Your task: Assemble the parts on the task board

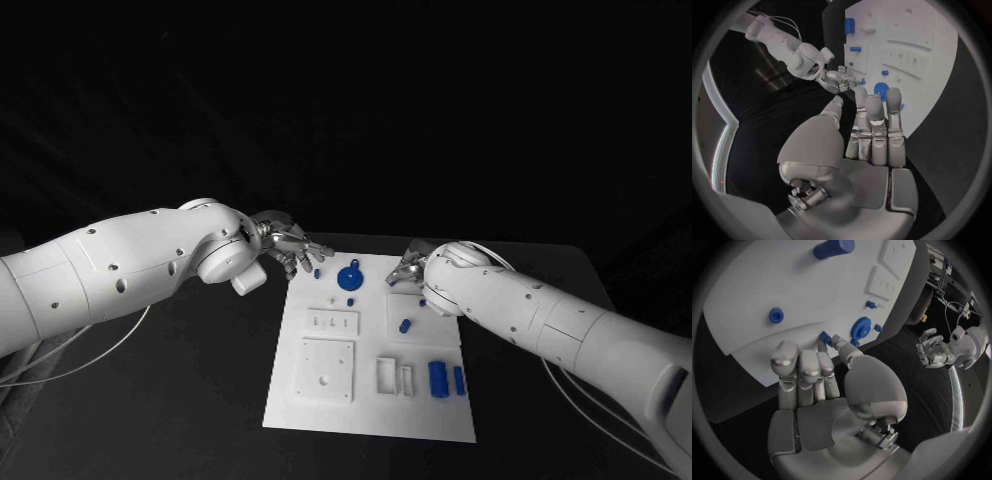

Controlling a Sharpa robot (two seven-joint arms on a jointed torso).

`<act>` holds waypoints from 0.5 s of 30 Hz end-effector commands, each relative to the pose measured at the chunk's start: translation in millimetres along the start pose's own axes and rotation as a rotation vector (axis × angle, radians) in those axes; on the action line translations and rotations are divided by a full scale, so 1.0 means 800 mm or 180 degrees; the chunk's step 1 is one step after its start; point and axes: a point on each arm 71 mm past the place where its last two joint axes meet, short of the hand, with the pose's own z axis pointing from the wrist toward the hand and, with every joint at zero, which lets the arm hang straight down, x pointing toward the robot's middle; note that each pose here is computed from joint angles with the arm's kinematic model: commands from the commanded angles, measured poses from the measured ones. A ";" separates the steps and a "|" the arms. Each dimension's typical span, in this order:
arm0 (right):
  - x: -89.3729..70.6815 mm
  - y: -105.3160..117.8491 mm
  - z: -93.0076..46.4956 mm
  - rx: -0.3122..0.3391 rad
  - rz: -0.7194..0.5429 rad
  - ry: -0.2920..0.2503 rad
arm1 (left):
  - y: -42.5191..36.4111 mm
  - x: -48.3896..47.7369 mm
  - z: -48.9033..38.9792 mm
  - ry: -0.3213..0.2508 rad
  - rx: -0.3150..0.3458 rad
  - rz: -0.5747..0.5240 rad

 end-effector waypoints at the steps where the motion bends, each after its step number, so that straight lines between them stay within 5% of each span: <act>1: 0.003 0.000 0.001 -0.0019 -0.0054 0.0029 | -0.0025 0.003 0.001 0.0058 0.0021 0.0009; 15: 0.002 -0.003 0.003 -0.0005 0.0044 -0.0013 | -0.0020 0.002 0.001 0.0054 0.0016 0.0008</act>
